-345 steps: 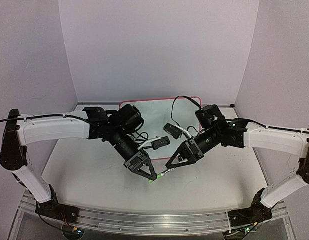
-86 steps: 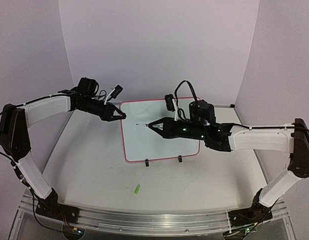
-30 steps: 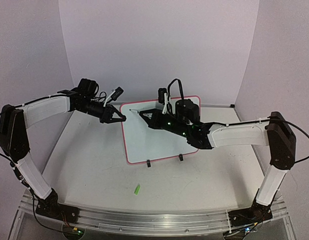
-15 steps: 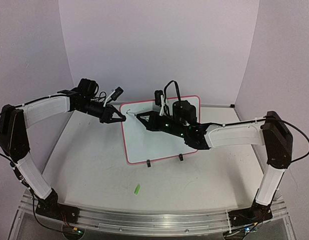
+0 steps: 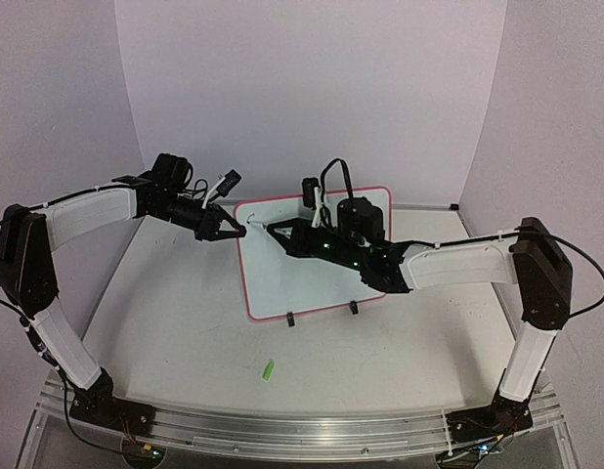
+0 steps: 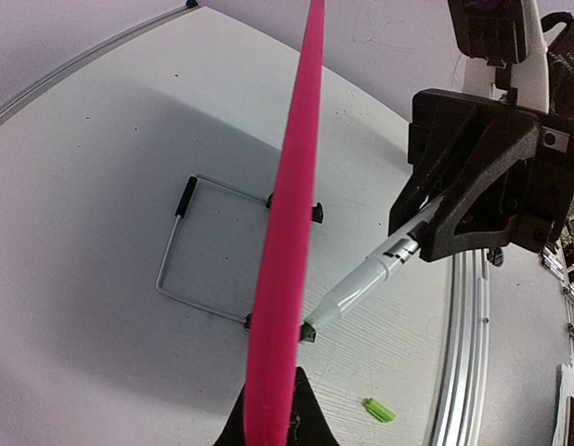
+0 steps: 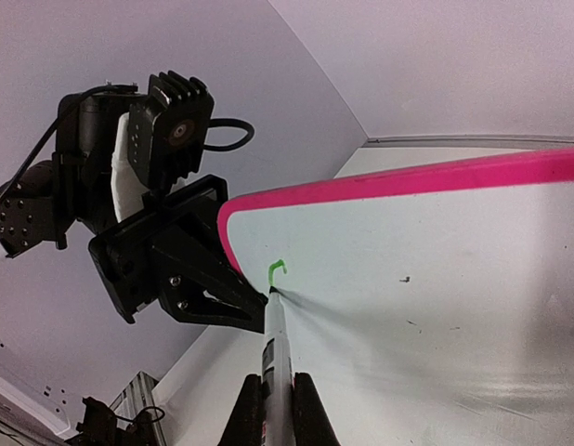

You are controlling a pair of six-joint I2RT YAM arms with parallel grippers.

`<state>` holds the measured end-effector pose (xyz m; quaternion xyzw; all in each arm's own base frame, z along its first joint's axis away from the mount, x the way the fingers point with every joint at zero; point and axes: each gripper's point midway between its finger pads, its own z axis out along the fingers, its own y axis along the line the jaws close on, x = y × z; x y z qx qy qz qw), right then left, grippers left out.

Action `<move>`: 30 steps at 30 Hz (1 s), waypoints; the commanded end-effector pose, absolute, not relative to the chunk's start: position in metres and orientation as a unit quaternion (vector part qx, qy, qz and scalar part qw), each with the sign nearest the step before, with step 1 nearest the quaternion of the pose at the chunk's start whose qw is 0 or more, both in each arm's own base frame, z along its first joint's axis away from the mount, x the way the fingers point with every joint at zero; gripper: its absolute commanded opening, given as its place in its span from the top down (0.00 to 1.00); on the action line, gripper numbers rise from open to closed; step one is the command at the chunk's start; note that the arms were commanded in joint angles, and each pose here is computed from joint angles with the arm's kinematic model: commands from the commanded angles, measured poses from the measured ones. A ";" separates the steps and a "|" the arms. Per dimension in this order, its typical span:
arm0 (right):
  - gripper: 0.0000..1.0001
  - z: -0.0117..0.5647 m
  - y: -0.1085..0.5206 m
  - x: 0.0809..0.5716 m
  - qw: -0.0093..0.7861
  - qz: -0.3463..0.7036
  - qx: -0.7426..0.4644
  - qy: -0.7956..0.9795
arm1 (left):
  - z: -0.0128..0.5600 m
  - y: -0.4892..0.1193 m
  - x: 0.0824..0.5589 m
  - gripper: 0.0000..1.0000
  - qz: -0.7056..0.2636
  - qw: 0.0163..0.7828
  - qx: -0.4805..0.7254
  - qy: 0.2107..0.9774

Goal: Write a sentence on the whiteboard

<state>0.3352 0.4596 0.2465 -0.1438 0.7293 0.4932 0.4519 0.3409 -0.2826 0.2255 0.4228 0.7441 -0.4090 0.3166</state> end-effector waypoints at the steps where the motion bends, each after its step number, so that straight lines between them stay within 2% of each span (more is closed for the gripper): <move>1: 1.00 0.246 0.449 0.342 0.463 0.476 -0.125 0.737 | 0.231 -0.273 0.351 1.00 -0.367 0.347 0.429 0.749; 18: 1.00 0.252 0.428 0.342 0.486 0.453 -0.103 0.740 | 0.233 -0.273 0.350 1.00 -0.366 0.349 0.429 0.749; 30: 1.00 0.227 0.429 0.339 0.460 0.444 -0.108 0.761 | 0.234 -0.272 0.350 1.00 -0.364 0.351 0.428 0.749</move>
